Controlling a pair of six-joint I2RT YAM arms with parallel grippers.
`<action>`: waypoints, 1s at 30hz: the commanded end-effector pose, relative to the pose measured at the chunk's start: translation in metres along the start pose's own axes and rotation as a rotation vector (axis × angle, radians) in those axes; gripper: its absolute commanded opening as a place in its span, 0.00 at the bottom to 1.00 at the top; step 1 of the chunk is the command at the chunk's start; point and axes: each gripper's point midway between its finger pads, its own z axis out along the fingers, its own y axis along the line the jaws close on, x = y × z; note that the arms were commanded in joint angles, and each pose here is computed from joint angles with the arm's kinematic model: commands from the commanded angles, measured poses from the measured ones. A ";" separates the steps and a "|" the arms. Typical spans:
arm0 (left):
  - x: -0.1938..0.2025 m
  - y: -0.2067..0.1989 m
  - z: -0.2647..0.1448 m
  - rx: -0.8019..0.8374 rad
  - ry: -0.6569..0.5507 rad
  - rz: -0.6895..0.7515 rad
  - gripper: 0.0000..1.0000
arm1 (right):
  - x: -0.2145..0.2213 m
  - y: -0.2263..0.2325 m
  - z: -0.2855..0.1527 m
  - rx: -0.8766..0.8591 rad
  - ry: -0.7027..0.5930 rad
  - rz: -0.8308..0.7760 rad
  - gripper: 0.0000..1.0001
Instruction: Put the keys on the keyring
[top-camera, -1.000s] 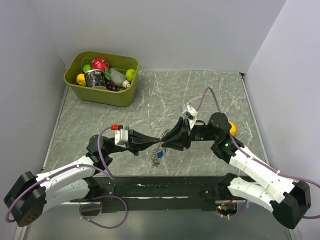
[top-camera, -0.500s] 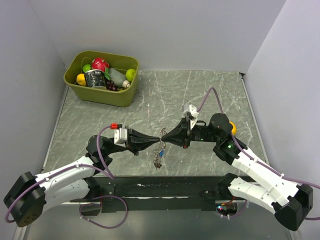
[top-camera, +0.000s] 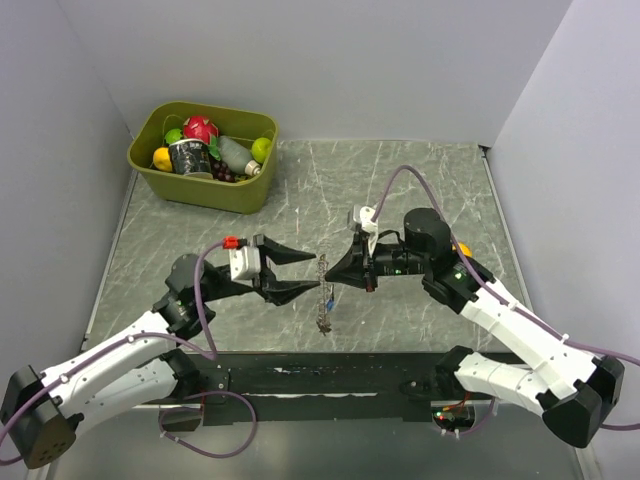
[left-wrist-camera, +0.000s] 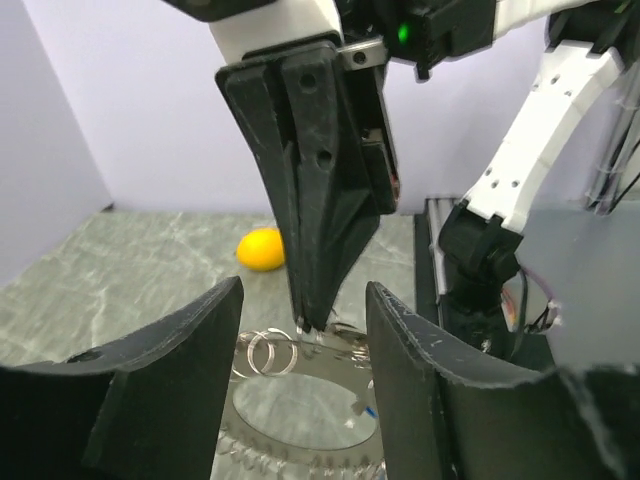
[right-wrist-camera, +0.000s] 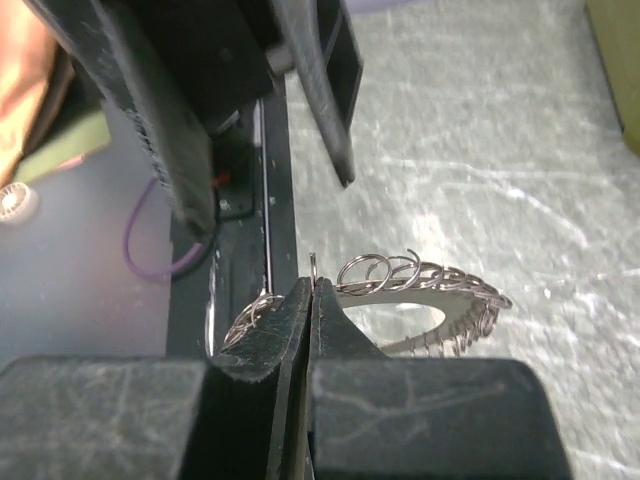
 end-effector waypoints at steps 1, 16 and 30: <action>0.009 0.013 0.001 -0.040 0.154 0.037 0.60 | -0.015 -0.004 -0.006 0.016 0.032 -0.090 0.00; 0.056 0.003 0.001 0.124 0.462 -0.052 0.51 | 0.012 -0.008 -0.002 -0.005 0.099 -0.097 0.00; 0.044 -0.006 0.007 0.183 0.392 -0.038 0.39 | 0.024 -0.007 0.000 -0.015 0.098 -0.069 0.00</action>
